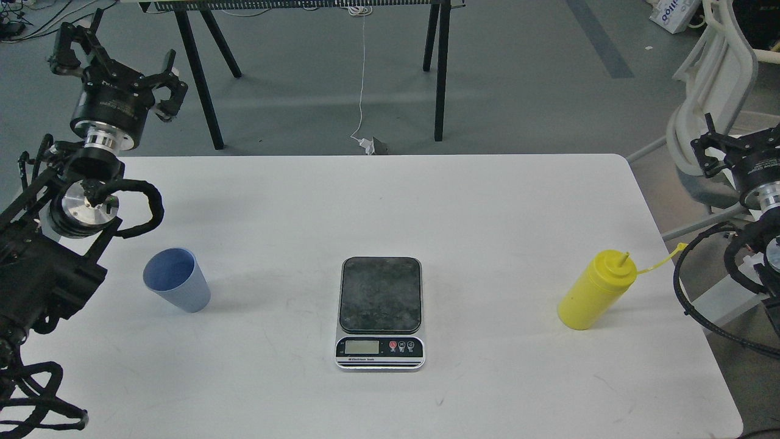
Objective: Pour seasoning into cup on scale with both arms
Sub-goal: 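Move the left gripper down toward the blue cup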
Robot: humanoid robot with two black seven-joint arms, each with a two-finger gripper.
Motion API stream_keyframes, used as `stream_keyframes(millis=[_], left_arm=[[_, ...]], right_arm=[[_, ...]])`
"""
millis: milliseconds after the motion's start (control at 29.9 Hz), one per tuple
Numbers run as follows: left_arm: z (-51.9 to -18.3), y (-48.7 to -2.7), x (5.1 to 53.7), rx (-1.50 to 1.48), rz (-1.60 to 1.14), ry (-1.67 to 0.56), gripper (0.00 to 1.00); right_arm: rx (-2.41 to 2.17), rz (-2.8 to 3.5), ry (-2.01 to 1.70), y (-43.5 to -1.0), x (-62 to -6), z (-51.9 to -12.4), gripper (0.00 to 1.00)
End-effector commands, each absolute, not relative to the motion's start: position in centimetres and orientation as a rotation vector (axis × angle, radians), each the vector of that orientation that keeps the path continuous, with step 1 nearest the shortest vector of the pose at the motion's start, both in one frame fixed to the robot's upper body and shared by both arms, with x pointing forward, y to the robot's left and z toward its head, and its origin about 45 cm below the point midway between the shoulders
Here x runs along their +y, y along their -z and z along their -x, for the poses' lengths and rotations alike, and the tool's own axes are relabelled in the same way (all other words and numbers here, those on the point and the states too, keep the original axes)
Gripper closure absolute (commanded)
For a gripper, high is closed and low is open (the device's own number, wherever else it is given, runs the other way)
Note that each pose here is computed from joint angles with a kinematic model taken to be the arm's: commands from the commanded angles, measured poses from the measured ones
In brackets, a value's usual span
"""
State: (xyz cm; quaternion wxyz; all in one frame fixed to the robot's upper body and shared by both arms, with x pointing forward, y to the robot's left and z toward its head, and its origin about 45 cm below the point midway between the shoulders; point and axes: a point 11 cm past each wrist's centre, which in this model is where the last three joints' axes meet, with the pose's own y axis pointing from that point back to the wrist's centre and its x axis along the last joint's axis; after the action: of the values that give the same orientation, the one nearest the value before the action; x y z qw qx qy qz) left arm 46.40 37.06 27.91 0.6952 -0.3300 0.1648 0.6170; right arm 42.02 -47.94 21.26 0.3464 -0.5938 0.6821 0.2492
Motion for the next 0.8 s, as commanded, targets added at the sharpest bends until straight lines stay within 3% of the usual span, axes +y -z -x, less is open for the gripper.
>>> stream_keyframes(millis=[0,201,334,468,769], left_arm=[[-46.4,-27.8,37.0,0.365,0.729,-1.378,0.00],[-46.3,-28.8,36.5,0.362,0.761,-1.340,0.00],[-43.9,-29.9,35.6,0.294,0.694,-1.201,0.00],[-42.3,-30.4,35.7,0.075,0.396,-1.235,0.00],[-36.1,-31.1,37.4,-0.490,-0.191,-1.065,0.01]], right_arm=[[1.776,1.537,-0.657,-20.8,-47.9,-41.8,0.01],[1.788,1.534,-0.665,-20.3,-48.1,-41.4,0.01],[1.800,1.529,-0.691,-18.9,-48.2,-40.1,0.01],[1.800,1.519,-0.724,-17.4,-48.3,-38.3,0.01],[1.812,1.487,-0.741,-16.3,-49.6,-35.1,0.01]])
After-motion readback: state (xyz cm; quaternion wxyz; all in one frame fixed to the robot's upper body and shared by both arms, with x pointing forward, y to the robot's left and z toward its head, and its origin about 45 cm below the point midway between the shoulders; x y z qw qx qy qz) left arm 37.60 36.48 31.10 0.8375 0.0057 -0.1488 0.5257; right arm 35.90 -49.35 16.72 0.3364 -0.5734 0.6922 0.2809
